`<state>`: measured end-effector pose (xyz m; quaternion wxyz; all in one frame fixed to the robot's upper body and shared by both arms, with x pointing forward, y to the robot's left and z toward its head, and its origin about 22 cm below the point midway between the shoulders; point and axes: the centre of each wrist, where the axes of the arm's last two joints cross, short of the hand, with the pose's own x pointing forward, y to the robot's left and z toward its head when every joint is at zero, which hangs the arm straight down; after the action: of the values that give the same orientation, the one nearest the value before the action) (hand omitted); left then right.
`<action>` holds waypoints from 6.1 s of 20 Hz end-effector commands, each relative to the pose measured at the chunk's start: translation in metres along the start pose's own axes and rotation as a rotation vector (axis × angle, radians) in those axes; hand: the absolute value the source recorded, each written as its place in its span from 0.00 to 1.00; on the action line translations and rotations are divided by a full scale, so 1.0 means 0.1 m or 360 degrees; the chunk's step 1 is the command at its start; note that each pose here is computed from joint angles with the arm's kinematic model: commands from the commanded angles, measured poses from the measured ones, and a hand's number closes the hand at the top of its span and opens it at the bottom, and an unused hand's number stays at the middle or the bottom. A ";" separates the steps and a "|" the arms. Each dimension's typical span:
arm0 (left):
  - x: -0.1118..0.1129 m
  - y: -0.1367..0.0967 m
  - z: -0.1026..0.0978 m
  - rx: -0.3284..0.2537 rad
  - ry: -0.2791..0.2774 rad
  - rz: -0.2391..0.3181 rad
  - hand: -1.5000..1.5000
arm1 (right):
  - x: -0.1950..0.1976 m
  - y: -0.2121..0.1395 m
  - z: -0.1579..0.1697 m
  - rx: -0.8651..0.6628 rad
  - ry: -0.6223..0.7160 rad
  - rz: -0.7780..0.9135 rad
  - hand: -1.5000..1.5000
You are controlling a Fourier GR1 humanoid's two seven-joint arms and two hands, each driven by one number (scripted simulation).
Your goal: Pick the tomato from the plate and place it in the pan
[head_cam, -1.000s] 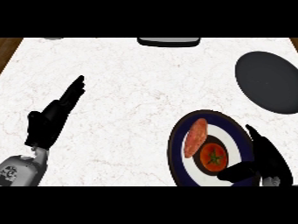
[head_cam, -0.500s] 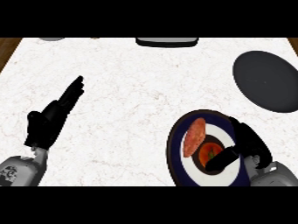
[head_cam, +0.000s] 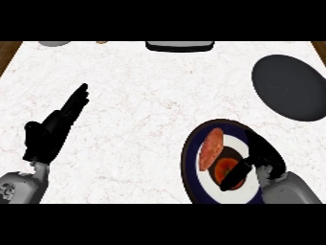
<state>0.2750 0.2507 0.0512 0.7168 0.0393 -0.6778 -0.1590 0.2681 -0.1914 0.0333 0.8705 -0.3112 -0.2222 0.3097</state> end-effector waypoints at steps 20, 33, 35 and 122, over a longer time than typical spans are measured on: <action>-0.01 0.05 -0.05 0.0060 -0.0002 -0.0012 0.50 | 0.20 0.43 -0.08 0.0149 0.0223 0.0191 1.00; -0.02 0.01 0.00 0.0022 0.0022 0.0000 0.50 | 0.02 0.23 0.47 -0.0220 -0.0837 0.0522 1.00; -0.06 -0.03 0.01 0.0022 0.0036 0.0012 0.50 | 0.02 0.19 0.68 -0.0289 -0.1260 0.0660 1.00; 0.13 -0.20 -0.06 -0.0064 -0.0075 0.0017 0.50 | -1.85 -2.13 -1.47 -0.0645 -0.1792 -0.1307 0.00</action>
<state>0.2822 0.2330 0.0586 0.7002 0.0234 -0.6917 -0.1754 0.3237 -0.4935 0.0417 0.6194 -0.1637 -0.7675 0.0249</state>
